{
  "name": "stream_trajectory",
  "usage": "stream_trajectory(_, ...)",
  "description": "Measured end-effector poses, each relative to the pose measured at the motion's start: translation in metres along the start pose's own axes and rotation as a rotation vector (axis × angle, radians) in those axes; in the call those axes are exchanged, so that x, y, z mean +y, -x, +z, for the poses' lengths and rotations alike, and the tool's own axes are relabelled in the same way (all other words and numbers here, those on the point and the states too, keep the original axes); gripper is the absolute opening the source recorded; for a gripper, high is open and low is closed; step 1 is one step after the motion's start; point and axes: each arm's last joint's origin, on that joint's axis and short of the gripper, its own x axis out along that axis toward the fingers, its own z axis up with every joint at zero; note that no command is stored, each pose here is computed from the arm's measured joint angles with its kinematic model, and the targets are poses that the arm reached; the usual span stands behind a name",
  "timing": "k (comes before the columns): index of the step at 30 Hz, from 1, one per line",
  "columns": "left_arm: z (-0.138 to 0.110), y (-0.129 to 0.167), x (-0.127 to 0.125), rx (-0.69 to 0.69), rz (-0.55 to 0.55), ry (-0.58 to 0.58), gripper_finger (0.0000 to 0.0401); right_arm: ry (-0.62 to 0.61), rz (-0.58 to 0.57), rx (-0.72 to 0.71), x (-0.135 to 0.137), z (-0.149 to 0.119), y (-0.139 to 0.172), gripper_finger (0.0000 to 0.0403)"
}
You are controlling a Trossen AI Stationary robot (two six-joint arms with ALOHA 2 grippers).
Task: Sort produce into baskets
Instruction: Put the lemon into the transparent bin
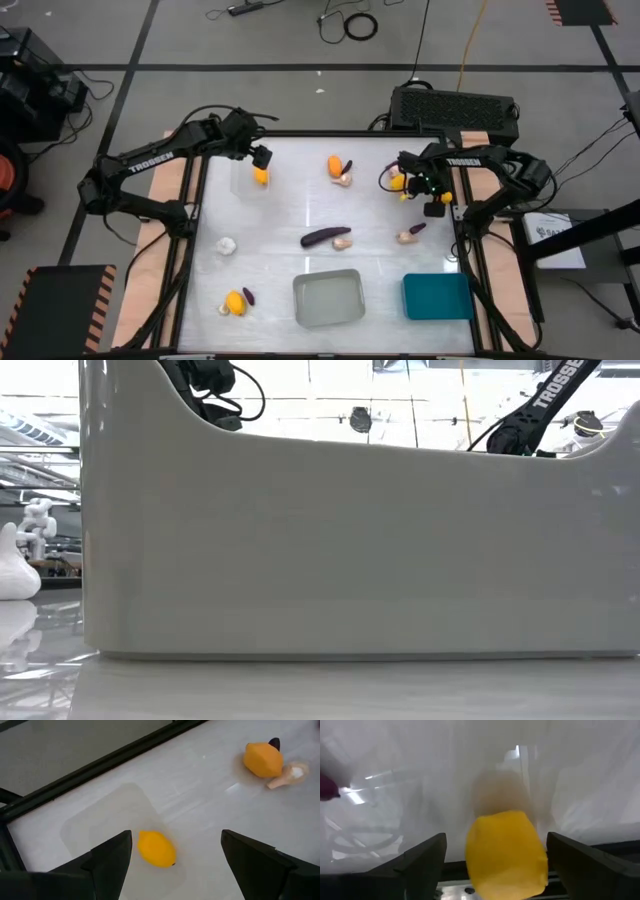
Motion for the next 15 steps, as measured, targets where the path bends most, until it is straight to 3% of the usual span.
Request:
stream_trajectory(5,-0.0007,0.0000,0.0003,0.007,0.003,-0.014,0.0313,0.024,0.007,0.004,0.0004,-0.0005,0.0000,0.0287)
stream_trajectory(15,-0.0007,0.0000,0.0003,0.007,0.003,-0.018,0.0313,0.128,-0.017,-0.019,-0.0012,0.0020,0.0010,0.0140)
